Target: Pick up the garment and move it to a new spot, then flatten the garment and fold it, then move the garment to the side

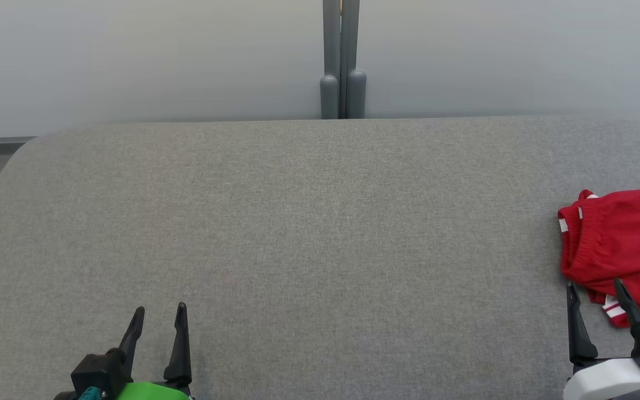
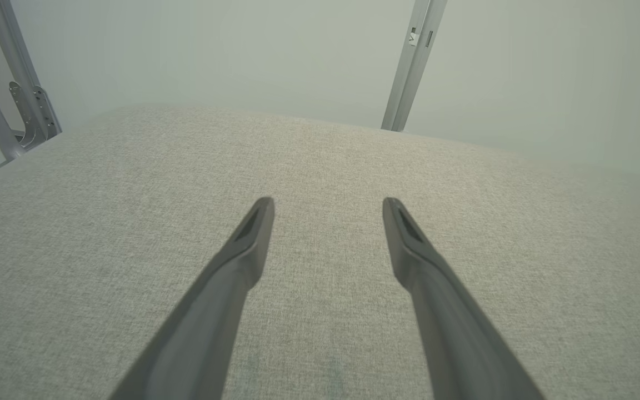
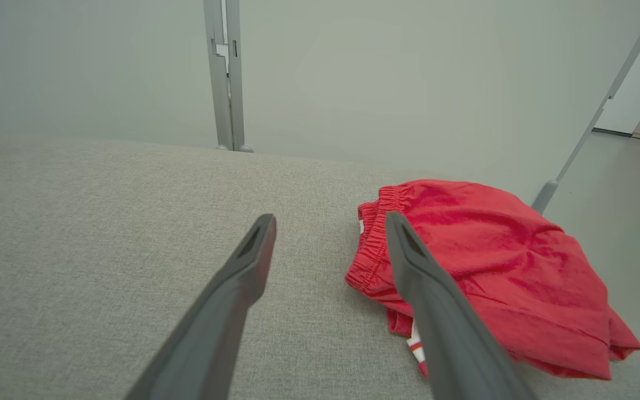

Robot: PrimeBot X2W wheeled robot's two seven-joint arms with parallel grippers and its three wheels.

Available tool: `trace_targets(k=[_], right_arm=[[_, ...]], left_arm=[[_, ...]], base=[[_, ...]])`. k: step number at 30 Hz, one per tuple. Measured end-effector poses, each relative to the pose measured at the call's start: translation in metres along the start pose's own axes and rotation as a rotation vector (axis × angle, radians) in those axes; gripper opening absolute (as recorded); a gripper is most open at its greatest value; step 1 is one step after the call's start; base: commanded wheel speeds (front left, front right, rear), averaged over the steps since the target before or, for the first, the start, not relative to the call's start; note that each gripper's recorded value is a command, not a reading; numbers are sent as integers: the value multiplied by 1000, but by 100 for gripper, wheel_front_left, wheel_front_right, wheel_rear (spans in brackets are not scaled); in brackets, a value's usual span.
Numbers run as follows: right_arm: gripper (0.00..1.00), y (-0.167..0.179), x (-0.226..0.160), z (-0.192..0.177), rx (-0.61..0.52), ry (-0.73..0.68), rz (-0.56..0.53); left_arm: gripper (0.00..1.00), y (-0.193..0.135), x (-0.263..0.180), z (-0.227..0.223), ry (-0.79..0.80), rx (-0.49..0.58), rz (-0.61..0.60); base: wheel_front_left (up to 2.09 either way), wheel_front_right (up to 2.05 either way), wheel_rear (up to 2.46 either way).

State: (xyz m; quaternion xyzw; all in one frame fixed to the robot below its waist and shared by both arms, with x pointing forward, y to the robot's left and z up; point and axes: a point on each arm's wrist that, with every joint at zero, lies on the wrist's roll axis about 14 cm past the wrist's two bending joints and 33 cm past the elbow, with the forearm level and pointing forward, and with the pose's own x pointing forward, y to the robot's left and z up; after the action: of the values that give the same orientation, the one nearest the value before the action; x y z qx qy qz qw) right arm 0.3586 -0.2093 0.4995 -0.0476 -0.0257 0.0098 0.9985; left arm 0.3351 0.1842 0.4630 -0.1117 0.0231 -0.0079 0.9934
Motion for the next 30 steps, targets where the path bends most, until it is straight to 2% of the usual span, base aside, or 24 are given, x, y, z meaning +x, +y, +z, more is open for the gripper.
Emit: trace_targets(k=[11, 30], right_arm=[[100, -3, -7, -12, -24, 43, -16], [100, 9, -3, -9, -55, 35, 18]], left_arm=[[100, 1, 0, 3, -9, -1, 4], [100, -1, 1, 3, -12, -5, -3]], base=[[0, 0, 0], [0, 0, 0]])
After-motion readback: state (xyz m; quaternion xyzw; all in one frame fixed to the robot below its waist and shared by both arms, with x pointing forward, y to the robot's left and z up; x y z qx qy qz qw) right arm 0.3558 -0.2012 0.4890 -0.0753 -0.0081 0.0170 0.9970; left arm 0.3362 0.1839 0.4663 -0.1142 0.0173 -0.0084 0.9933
